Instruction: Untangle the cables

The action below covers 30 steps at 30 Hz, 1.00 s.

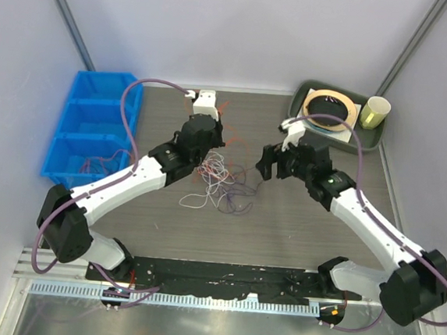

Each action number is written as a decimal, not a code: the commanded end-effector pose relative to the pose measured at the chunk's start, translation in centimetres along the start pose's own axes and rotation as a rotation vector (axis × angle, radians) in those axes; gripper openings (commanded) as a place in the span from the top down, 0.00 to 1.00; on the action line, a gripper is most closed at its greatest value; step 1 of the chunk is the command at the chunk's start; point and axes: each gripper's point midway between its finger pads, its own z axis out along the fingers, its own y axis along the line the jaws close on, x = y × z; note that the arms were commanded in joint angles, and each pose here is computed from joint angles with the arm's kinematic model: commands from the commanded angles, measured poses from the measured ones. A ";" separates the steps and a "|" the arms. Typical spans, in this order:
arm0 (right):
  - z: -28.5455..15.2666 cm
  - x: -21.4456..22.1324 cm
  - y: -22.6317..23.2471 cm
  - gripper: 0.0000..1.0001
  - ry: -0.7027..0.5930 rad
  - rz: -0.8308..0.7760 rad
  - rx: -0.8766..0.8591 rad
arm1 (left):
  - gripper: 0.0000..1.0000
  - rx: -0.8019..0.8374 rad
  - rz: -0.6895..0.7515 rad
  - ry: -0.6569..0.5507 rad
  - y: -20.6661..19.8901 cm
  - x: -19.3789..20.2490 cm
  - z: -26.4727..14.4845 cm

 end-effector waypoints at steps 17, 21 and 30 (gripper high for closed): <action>12.1 9.9 12.5 0.17 -0.051 -0.002 -0.166 | 1.00 -0.163 -0.174 0.090 2.4 -0.3 -2.7; 14.1 9.4 13.5 0.17 -0.121 0.069 -0.090 | 1.00 -0.169 -0.173 0.094 2.6 -0.1 -2.6; 15.7 10.0 9.2 0.81 -0.127 0.014 0.207 | 1.00 -0.183 -0.196 0.087 5.6 -1.7 -2.2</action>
